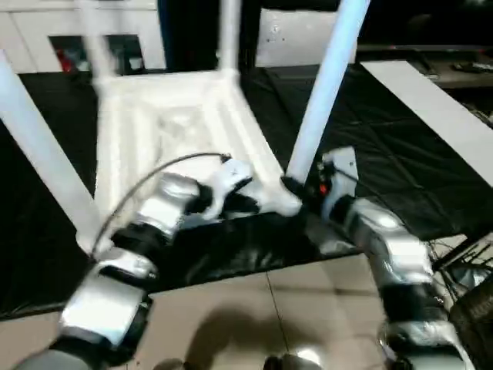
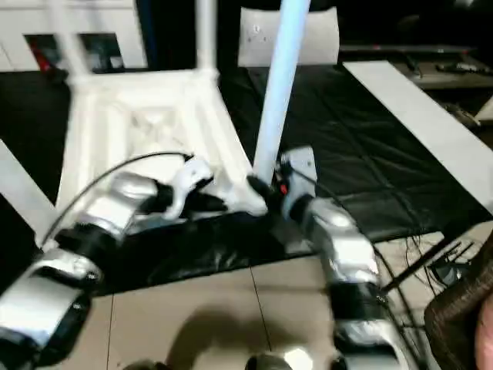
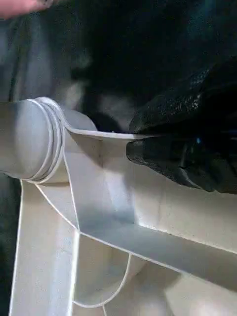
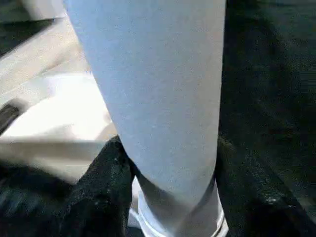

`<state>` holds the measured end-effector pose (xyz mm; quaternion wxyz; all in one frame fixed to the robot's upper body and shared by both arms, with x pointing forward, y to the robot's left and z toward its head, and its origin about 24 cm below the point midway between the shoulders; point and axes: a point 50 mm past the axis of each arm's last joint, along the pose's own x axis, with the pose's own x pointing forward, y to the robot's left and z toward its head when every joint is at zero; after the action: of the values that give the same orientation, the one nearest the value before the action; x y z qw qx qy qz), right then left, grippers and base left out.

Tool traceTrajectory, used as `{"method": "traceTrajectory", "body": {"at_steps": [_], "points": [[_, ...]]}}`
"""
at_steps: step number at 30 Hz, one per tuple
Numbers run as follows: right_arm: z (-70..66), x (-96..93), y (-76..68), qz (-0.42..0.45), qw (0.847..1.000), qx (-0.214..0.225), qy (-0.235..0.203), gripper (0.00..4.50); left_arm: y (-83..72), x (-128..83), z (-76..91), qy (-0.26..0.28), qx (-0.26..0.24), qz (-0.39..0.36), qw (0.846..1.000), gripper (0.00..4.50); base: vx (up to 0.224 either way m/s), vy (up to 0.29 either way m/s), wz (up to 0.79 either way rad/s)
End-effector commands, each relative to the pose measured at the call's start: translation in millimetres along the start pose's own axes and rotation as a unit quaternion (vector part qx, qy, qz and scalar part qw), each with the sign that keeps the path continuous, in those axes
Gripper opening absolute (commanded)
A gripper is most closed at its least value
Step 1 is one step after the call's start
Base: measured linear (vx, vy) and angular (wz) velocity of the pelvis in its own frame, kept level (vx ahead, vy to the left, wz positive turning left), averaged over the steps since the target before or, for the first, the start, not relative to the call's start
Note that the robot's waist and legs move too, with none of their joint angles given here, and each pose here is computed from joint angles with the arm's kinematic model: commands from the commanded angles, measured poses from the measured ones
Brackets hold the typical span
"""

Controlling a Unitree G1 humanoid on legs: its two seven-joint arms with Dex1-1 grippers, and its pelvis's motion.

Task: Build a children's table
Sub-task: Rotate leg to tighten

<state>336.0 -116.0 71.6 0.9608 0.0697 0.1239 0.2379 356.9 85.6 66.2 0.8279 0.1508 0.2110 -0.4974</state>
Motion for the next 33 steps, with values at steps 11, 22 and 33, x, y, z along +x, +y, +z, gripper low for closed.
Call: {"method": "traceTrajectory", "body": {"at_steps": [11, 22, 33], "points": [[-2.8, 30.3, 67.3, 0.092, 0.995, 0.025, -0.014, 3.20, -22.0, 21.4, 40.1, -0.082, 0.036, 0.025, 0.996, 0.00, 0.000, 0.000, 0.00], [-3.7, -18.2, 14.2, 0.193, 0.976, -0.104, -0.014, 4.06, -13.6, -17.2, 3.2, -0.040, 0.131, -0.114, 0.984, 0.00, 0.000, 0.000, 0.00], [-6.2, -50.9, -6.7, 0.332, 0.931, -0.147, 0.040, 4.08, -12.8, -38.6, -9.3, 0.024, 0.191, -0.258, 0.947, 0.00, 0.000, 0.000, 0.00]]}}
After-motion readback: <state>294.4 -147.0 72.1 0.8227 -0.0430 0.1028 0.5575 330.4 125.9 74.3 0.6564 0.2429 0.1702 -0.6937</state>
